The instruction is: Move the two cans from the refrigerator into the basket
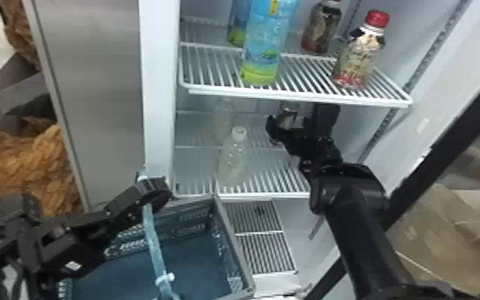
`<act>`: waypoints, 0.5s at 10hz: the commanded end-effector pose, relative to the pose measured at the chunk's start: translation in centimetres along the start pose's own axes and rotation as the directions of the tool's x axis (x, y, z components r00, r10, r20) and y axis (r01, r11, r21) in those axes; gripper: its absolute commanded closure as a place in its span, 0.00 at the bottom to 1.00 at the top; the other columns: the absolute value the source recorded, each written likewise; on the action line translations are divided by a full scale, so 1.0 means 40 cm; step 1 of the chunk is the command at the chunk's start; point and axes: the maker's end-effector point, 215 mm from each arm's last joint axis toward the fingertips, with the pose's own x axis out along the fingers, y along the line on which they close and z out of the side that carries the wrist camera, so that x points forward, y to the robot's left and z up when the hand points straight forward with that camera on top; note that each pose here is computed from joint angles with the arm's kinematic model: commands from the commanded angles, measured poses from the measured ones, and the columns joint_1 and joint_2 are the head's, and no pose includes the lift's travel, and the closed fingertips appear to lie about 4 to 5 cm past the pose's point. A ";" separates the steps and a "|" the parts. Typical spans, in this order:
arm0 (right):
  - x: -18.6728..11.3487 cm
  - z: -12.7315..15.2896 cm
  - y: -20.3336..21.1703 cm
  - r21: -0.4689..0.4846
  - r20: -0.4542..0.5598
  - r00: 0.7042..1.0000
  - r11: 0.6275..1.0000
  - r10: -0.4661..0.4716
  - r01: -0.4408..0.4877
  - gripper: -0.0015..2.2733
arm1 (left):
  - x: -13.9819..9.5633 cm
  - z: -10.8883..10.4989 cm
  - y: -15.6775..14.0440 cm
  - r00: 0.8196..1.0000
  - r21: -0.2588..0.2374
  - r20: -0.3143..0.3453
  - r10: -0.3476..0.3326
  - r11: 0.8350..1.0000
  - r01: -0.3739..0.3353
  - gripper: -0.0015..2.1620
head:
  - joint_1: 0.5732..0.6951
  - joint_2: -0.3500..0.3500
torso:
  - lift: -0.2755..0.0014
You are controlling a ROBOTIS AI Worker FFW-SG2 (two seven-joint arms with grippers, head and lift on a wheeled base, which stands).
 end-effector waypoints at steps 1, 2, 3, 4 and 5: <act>0.012 0.000 0.002 -0.007 -0.011 1.000 1.000 -0.001 0.001 0.06 | 0.004 0.001 -0.002 1.000 0.001 -0.003 -0.002 1.000 0.002 0.55 | 0.66 0.11 | 0.21; 0.017 -0.005 0.007 -0.008 -0.019 1.000 1.000 0.001 -0.001 0.06 | 0.006 0.001 -0.002 1.000 0.000 -0.004 -0.002 1.000 0.002 0.55 | 0.64 0.11 | 0.21; 0.016 -0.014 0.007 -0.006 -0.026 1.000 1.000 -0.003 0.002 0.06 | 0.005 0.001 0.000 1.000 -0.002 -0.003 -0.002 1.000 0.002 0.55 | 0.63 0.11 | 0.21; 0.017 -0.019 0.009 -0.002 -0.031 1.000 1.000 -0.003 0.003 0.06 | 0.005 0.001 0.000 1.000 -0.002 -0.003 -0.002 1.000 0.002 0.55 | 0.64 0.12 | 0.21; 0.021 -0.020 0.009 0.002 -0.037 0.999 1.000 -0.003 0.003 0.07 | 0.007 0.003 -0.002 1.000 0.000 -0.004 -0.003 1.000 0.003 0.55 | 0.65 0.12 | 0.21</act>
